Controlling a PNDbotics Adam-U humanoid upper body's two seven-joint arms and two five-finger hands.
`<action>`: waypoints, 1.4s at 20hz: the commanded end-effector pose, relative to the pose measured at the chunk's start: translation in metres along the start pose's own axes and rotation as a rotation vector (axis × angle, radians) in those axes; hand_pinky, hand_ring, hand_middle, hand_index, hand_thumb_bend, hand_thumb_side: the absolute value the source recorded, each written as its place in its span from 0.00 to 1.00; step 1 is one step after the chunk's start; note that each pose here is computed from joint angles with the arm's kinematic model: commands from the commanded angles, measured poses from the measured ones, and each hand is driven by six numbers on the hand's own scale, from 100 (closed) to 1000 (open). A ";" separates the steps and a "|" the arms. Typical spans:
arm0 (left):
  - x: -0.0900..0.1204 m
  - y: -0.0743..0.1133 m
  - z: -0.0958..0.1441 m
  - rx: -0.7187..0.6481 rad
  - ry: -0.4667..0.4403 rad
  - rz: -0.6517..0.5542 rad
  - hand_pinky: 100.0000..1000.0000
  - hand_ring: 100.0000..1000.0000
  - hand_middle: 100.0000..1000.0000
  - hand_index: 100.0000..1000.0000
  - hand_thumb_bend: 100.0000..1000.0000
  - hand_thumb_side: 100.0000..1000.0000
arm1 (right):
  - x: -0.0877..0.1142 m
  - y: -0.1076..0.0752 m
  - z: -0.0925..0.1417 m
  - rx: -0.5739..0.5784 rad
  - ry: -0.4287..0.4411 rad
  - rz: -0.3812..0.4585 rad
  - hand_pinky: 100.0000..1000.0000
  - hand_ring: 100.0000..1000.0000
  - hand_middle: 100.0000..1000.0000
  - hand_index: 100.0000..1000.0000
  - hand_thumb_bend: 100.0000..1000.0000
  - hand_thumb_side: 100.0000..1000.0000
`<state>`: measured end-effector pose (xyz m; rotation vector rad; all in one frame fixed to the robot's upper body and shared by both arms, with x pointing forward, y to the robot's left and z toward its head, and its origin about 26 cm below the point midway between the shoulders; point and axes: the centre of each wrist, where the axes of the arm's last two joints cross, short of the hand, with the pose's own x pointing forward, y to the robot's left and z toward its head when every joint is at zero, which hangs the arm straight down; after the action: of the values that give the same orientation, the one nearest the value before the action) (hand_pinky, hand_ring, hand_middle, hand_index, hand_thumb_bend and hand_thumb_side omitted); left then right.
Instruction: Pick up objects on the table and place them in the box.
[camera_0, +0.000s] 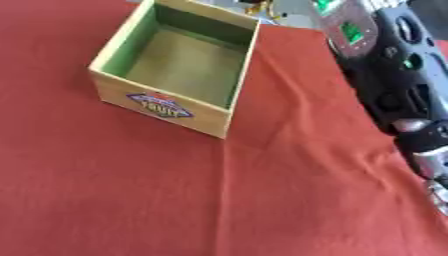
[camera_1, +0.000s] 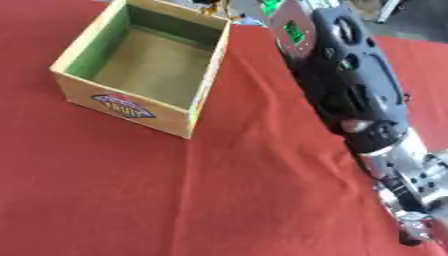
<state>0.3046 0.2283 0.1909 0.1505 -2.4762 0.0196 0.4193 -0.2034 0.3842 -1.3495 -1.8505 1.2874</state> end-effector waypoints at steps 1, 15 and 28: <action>0.007 0.000 -0.005 -0.019 -0.032 0.003 0.44 0.39 0.51 0.64 0.00 0.51 | -0.003 -0.001 -0.011 -0.044 0.018 0.029 0.78 0.47 0.09 0.11 0.00 0.13; 0.009 -0.004 -0.011 -0.040 -0.054 0.022 0.44 0.39 0.51 0.64 0.00 0.51 | -0.012 0.060 -0.024 0.027 -0.094 -0.076 0.81 0.57 0.25 0.31 0.00 0.11; 0.010 -0.004 -0.012 -0.046 -0.056 0.017 0.44 0.39 0.51 0.64 0.00 0.51 | -0.020 0.071 -0.020 0.285 -0.164 0.030 0.86 0.76 0.58 0.65 0.00 0.10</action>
<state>0.3067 0.2228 0.1988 0.1107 -2.5038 -0.0150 0.4772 -0.2019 0.3138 -1.1031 -1.7034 1.6242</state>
